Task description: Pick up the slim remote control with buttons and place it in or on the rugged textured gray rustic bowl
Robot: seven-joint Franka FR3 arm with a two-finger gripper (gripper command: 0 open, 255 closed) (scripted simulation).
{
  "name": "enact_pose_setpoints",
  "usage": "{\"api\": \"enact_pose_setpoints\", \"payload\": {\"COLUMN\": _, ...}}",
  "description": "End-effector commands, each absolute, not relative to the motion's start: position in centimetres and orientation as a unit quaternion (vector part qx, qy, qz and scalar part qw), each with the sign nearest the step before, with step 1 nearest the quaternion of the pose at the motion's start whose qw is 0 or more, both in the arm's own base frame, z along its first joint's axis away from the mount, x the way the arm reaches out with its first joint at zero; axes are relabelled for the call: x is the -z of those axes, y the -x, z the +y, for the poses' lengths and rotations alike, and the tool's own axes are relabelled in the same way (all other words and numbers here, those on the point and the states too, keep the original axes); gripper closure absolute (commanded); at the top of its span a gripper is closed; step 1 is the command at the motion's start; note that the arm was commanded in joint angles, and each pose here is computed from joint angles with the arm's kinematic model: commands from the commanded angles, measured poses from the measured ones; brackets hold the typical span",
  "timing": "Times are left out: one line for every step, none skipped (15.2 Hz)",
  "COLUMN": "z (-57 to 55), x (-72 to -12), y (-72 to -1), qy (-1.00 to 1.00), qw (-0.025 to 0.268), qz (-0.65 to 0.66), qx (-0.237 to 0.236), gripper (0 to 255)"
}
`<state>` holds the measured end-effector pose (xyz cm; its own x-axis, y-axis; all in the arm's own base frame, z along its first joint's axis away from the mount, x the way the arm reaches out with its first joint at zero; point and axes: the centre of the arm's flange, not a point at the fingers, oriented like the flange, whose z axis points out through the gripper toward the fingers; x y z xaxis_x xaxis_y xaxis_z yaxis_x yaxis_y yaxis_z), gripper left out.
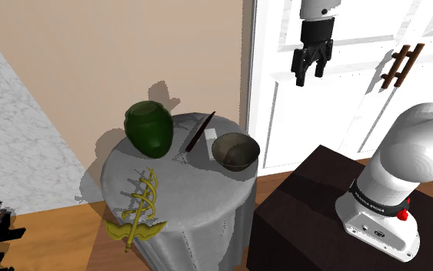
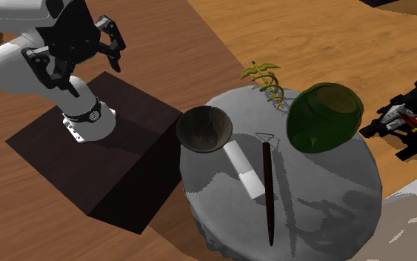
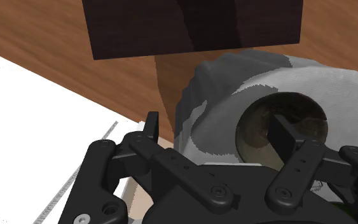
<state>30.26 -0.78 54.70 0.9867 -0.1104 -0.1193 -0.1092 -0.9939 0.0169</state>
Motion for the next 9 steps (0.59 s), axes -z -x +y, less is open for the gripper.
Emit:
{"api": "enact_pose_setpoints", "payload": {"z": -0.8, "x": -54.7, "y": -30.3, "qy": -0.997, "qw": 0.005, "qz": -0.055, "qx": 0.06, "gripper": 0}}
{"api": "enact_pose_setpoints", "payload": {"z": -0.2, "x": -53.8, "y": -31.0, "qy": -0.997, "qw": 0.005, "qz": -0.059, "qx": 0.058, "gripper": 0}}
{"api": "enact_pose_setpoints", "payload": {"z": 0.3, "x": -52.9, "y": -31.7, "qy": -0.996, "qw": 0.005, "qz": -0.063, "qx": 0.057, "gripper": 0}}
{"api": "enact_pose_setpoints", "payload": {"z": 0.9, "x": -52.0, "y": -32.5, "qy": -0.996, "qw": 0.006, "qz": -0.067, "qx": 0.055, "gripper": 0}}
{"api": "enact_pose_setpoints", "payload": {"z": 1.4, "x": -51.1, "y": -33.2, "qy": -0.996, "qw": 0.006, "qz": -0.071, "qx": 0.053, "gripper": 0}}
{"api": "enact_pose_setpoints", "payload": {"z": 1.9, "x": -50.2, "y": -34.0, "qy": -0.996, "qw": 0.006, "qz": -0.074, "qx": 0.051, "gripper": 0}}
{"api": "enact_pose_setpoints", "payload": {"z": 2.5, "x": -49.3, "y": -34.7, "qy": -0.996, "qw": 0.006, "qz": -0.078, "qx": 0.049, "gripper": 0}}
{"api": "enact_pose_setpoints", "payload": {"z": 3.0, "x": -48.4, "y": -35.5, "qy": -0.995, "qw": 0.006, "qz": -0.082, "qx": 0.048, "gripper": 0}}
{"api": "enact_pose_setpoints", "payload": {"z": 3.5, "x": -47.5, "y": -36.3, "qy": -0.995, "qw": 0.006, "qz": -0.086, "qx": 0.046, "gripper": 0}}
